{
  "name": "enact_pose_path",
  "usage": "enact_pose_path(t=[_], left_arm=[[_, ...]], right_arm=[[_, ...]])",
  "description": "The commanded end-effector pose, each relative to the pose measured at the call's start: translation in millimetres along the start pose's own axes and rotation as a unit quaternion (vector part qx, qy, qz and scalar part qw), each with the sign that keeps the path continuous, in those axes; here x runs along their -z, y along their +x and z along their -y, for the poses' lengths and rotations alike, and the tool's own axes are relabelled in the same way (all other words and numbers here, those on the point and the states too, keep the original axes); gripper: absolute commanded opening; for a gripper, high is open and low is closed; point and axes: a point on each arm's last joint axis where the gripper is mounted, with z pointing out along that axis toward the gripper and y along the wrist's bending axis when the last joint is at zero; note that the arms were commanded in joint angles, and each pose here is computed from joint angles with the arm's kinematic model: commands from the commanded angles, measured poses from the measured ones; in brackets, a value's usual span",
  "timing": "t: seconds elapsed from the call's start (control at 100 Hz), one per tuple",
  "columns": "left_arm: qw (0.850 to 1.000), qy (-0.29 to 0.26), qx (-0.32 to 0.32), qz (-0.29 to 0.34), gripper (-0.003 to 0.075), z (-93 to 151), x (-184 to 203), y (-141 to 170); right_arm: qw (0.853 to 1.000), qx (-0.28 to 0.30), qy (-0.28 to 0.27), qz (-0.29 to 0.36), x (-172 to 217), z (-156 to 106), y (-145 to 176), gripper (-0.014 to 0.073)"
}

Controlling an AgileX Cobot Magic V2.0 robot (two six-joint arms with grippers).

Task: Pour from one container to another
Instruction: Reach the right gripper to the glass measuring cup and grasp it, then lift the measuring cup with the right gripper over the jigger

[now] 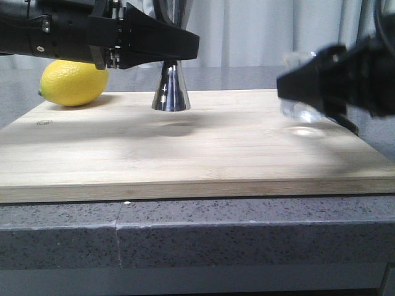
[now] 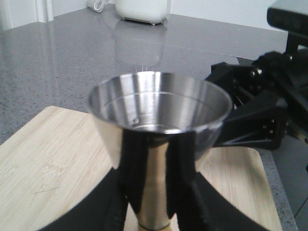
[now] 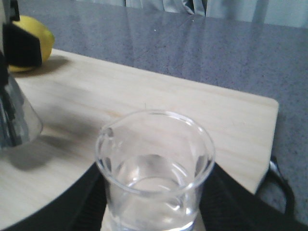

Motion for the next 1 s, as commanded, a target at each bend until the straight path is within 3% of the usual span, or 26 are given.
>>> enact_pose_path(t=[0.0,0.26,0.48,0.67,0.99], left_arm=[[0.997,0.019,-0.014,0.077,0.0145,9.0,1.4,-32.8],[0.997,0.019,-0.014,0.077,0.0145,9.0,1.4,-32.8],[0.997,0.019,-0.014,0.077,0.0145,9.0,1.4,-32.8],[0.997,0.019,-0.014,0.077,0.0145,9.0,1.4,-32.8],[0.997,0.019,-0.014,0.077,0.0145,9.0,1.4,-32.8]], right_arm=[[0.999,0.0,0.0,0.053,-1.7,0.7,-45.2,0.0291],[0.999,0.025,-0.009,-0.019,-8.0,0.2,-119.2,0.0291],[0.995,0.079,-0.004,-0.057,-9.7,1.3,-160.6,0.0291],[0.983,0.159,-0.036,-0.086,-16.4,-15.3,-184.5,0.0291],[0.946,0.29,-0.075,-0.126,-28.6,-43.7,-209.6,0.0291]])
